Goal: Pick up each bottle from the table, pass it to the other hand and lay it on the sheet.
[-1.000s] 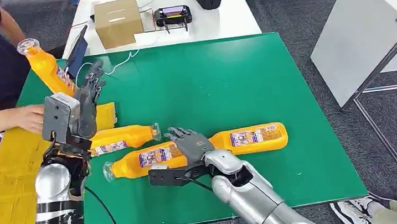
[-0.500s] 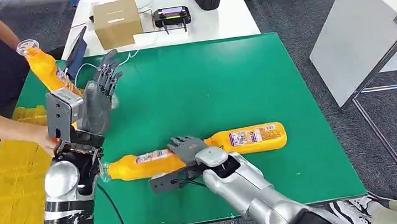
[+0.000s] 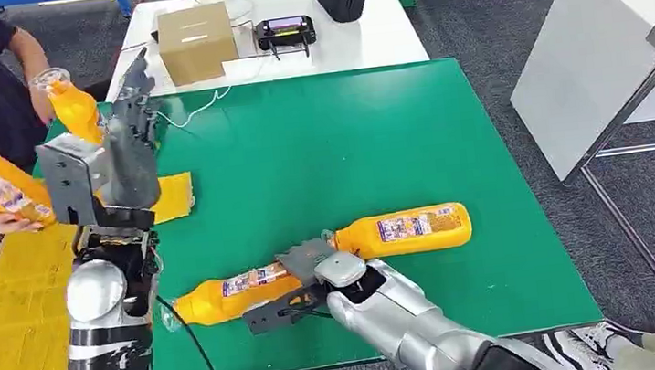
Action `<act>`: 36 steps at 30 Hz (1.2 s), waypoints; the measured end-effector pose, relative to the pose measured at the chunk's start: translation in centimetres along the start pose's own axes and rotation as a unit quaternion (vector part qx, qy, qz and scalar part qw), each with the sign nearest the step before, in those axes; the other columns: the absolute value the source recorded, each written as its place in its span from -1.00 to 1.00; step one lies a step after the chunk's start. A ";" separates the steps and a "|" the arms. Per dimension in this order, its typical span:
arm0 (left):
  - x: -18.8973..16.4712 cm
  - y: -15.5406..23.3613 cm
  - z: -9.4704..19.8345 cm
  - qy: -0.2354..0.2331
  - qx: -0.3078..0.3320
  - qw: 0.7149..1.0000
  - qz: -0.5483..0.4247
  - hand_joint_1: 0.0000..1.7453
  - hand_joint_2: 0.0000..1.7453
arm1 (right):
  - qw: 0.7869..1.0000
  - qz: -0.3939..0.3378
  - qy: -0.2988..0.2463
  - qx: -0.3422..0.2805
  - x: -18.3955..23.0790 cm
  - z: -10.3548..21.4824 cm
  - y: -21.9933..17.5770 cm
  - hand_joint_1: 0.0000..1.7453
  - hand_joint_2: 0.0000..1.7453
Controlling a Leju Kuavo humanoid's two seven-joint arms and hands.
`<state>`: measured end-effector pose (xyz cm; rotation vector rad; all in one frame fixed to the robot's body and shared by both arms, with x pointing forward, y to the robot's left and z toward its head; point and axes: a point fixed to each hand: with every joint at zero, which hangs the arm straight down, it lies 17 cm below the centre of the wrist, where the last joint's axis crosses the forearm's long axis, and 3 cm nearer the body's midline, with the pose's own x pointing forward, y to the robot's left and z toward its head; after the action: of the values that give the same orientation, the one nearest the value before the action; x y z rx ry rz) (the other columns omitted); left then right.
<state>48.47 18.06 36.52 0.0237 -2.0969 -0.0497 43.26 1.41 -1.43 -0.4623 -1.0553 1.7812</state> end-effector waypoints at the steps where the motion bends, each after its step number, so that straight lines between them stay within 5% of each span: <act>1: 0.5 2.0 0.1 -0.007 0.033 0.999 -0.004 -1.00 -1.00 | 0.999 -0.039 -0.003 -0.021 0.5 0.1 -0.6 1.00 1.00; 5: 1.9 9.2 1.6 -0.027 0.137 0.990 -0.026 -1.00 -1.00 | 0.969 -0.236 -0.029 -0.070 2.4 1.3 -2.5 1.00 1.00; 6: 2.1 10.3 2.0 -0.030 0.151 0.988 -0.032 -1.00 1.00 | 0.955 -0.282 -0.039 -0.089 2.7 1.7 -3.7 1.00 1.00; 10: 2.6 12.3 3.0 -0.029 0.178 0.983 -0.046 -1.00 1.00 | 0.891 -0.419 -0.075 -0.159 2.6 4.2 -8.8 1.00 1.00; 15: 2.2 12.4 3.2 -0.015 0.176 0.984 -0.034 -1.00 1.00 | 0.850 -0.472 -0.096 -0.212 1.5 6.7 -12.0 1.00 1.00; 19: -0.3 8.7 3.3 0.041 0.106 0.992 0.060 -1.00 1.00 | 0.812 -0.509 -0.115 -0.261 0.4 9.1 -14.0 1.00 1.00; 26: -3.4 -2.8 6.6 0.119 -0.077 0.971 0.192 -1.00 1.00 | 0.826 -0.456 -0.127 -0.306 -0.1 11.3 -14.2 1.00 1.00; 36: -2.8 -8.6 9.0 0.139 -0.156 0.947 0.246 -1.00 1.00 | 0.862 -0.346 -0.130 -0.347 1.7 12.6 -15.3 1.00 1.00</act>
<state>42.08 9.78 29.25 -0.6459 -1.7391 -0.0714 42.09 -0.54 18.30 -0.2087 -1.7914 0.7969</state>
